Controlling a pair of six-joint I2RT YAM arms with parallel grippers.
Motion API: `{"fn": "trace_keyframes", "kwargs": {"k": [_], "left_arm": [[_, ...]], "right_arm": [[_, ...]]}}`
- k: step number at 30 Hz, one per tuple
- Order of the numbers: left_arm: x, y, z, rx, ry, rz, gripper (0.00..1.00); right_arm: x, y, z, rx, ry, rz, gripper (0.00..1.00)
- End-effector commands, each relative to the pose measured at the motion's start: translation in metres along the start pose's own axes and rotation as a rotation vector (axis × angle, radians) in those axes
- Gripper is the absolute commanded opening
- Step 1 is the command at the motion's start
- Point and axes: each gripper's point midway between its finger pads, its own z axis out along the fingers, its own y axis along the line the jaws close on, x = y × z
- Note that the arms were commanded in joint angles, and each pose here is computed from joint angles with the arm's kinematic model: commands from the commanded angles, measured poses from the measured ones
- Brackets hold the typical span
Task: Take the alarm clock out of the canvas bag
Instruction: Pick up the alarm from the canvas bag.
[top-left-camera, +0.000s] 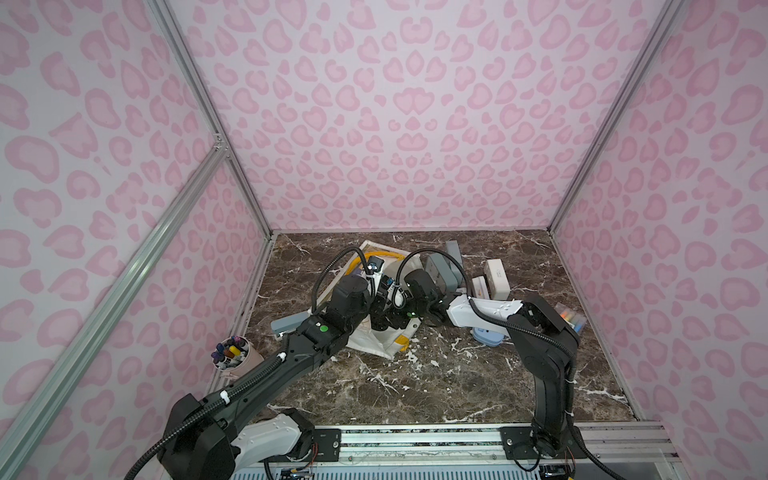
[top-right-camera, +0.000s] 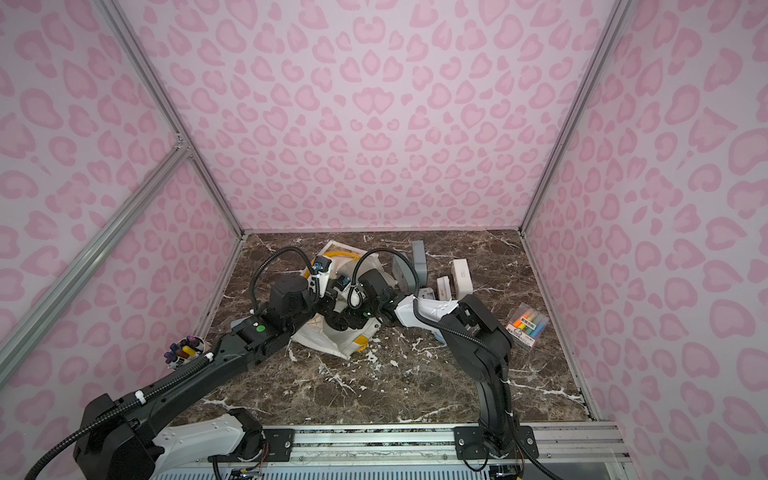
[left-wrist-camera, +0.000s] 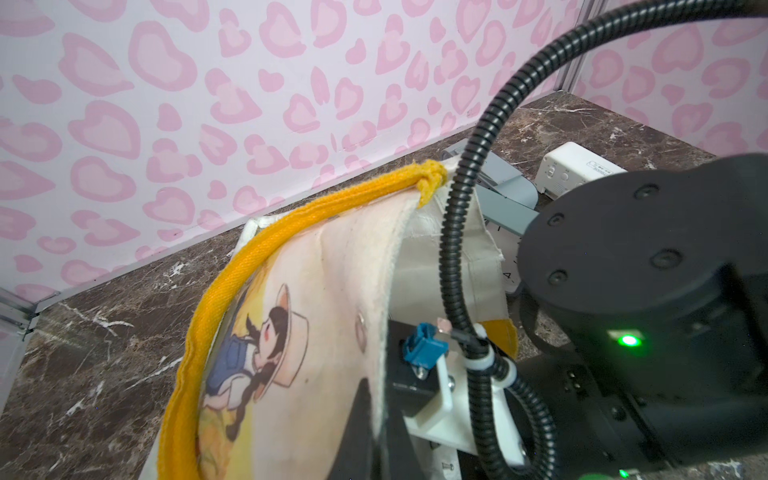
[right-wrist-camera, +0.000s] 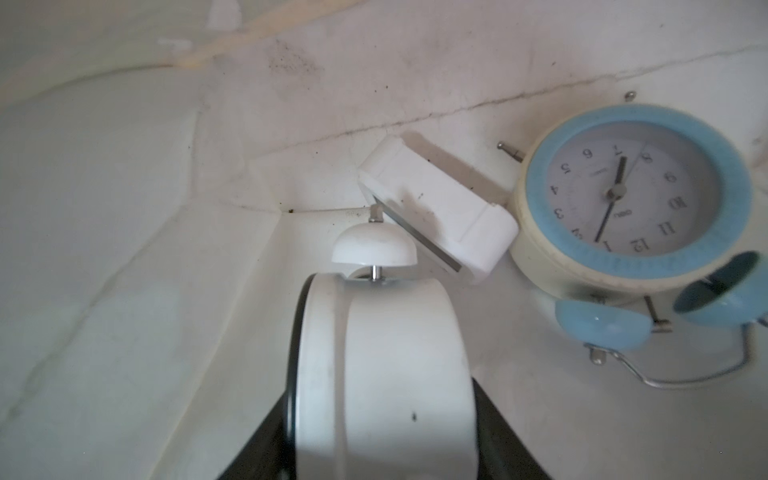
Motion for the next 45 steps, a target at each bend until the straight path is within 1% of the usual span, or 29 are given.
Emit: {"fn": "trace_keyframes", "kwargs": {"k": [1, 22, 35, 45], "left_arm": [[-0.009, 0.005, -0.002, -0.029, -0.041, -0.019, 0.03], [0.0, 0.013, 0.001, -0.081, -0.002, -0.026, 0.03], [0.004, 0.015, 0.0, -0.096, -0.002, -0.041, 0.03], [0.008, 0.017, 0.0, -0.118, 0.004, -0.047, 0.03]], "right_arm": [[-0.014, -0.002, -0.006, 0.017, -0.063, -0.006, 0.46], [-0.012, 0.001, -0.047, 0.09, -0.12, 0.01, 0.46], [0.01, -0.001, -0.089, 0.19, -0.142, 0.021, 0.46], [0.03, -0.019, -0.122, 0.287, -0.166, 0.075, 0.45]]}}
